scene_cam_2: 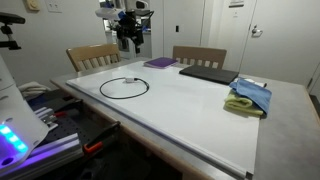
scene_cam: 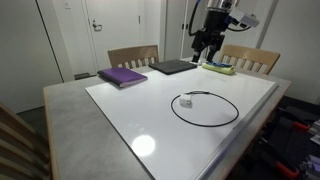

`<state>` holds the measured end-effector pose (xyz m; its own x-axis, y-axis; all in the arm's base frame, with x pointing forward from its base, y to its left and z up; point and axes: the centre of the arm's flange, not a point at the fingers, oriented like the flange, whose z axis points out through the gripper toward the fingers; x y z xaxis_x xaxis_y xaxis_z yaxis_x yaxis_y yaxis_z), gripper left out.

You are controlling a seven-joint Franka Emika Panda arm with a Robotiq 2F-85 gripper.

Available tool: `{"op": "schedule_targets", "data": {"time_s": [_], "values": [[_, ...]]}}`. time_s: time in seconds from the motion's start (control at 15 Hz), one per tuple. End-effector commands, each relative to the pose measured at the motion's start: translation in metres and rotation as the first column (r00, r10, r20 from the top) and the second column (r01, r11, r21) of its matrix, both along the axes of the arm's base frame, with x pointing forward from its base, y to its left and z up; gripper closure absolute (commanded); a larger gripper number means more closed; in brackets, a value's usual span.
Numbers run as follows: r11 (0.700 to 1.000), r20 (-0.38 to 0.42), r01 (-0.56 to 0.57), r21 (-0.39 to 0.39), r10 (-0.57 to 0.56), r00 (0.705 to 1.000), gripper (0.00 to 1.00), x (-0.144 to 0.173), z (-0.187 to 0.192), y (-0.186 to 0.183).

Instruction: Unfold the charger

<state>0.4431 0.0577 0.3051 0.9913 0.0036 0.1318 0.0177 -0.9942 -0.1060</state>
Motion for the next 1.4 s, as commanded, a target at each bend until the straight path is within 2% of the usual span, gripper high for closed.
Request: {"op": "schedule_targets", "data": {"time_s": [0.0, 0.47, 0.87, 1.33], "values": [[1.0, 0.002, -0.008, -0.023, 0.008, 1.0, 0.0, 0.0, -0.004, 0.006], [0.999, -0.015, -0.014, -0.04, 0.014, 1.0, 0.0, 0.013, -0.042, 0.035], [0.99, -0.015, 0.143, -0.016, -0.143, 0.99, 0.0, 0.014, -0.088, 0.058], [0.949, -0.031, 0.316, -0.021, -0.316, 0.948, 0.0, 0.025, -0.131, 0.064]]}}
